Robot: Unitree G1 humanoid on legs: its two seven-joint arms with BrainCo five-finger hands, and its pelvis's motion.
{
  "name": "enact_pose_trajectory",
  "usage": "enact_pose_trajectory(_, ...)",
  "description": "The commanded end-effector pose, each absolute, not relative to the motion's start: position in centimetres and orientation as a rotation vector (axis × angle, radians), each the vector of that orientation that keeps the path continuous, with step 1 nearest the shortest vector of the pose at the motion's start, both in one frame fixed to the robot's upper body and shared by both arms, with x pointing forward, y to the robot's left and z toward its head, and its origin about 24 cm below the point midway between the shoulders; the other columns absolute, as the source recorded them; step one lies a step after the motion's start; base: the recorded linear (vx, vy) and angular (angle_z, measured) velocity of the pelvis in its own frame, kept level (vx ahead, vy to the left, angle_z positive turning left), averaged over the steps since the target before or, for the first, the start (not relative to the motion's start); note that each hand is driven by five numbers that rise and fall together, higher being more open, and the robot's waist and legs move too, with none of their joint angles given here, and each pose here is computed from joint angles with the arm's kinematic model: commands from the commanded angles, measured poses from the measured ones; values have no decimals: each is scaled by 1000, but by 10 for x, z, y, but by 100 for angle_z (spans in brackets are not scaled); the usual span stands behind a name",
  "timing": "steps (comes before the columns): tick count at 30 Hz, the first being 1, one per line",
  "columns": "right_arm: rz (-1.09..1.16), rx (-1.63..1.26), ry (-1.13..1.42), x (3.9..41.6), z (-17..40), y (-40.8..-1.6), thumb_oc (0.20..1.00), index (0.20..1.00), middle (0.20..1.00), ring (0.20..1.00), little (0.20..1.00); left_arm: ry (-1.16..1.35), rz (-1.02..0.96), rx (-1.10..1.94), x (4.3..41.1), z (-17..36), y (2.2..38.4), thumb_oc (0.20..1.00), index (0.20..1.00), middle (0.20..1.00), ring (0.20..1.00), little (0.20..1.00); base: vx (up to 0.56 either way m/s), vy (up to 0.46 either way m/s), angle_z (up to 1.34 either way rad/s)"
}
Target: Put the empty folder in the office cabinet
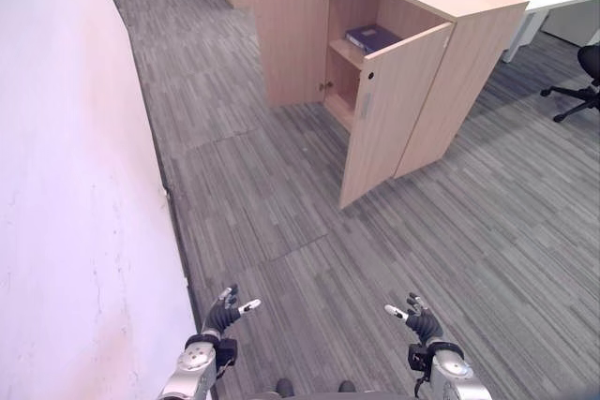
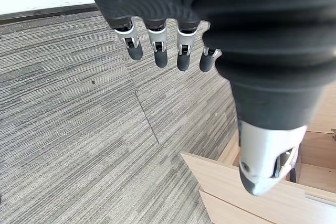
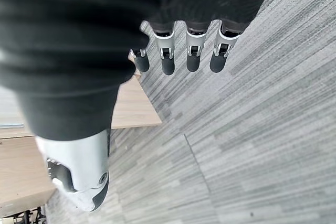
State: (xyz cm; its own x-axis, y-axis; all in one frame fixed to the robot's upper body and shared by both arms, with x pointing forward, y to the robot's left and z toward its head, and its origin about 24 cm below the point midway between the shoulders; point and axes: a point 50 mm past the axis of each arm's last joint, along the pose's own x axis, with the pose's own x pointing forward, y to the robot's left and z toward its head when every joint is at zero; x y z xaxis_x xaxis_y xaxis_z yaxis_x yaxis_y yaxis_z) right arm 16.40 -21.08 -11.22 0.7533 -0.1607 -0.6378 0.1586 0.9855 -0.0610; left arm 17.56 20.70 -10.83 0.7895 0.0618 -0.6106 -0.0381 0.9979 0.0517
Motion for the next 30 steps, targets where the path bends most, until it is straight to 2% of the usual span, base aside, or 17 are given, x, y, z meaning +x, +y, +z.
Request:
enact_pose_trajectory(1,-152,26,584,187,-96,-205,1000,1000,1000,1000,1000,559,54,41,204,-93,206,1000,1000,1000,1000,1000,-2,-40,2)
enact_pose_trajectory(12,-161,29,591,182,-97,-209,1000,1000,1000,1000,1000,569,71,19,202,-95,207,1000,1000,1000,1000,1000,4,-69,2)
enact_pose_trajectory(19,-210,28,575,184,-93,-225,1000,1000,1000,1000,1000,550,92,-25,210,-91,207,1000,1000,1000,1000,1000,-15,-100,6)
enact_pose_trajectory(30,-245,47,552,197,-88,-227,1000,1000,1000,1000,1000,537,136,-42,217,-87,212,1000,1000,1000,1000,1000,221,28,-1)
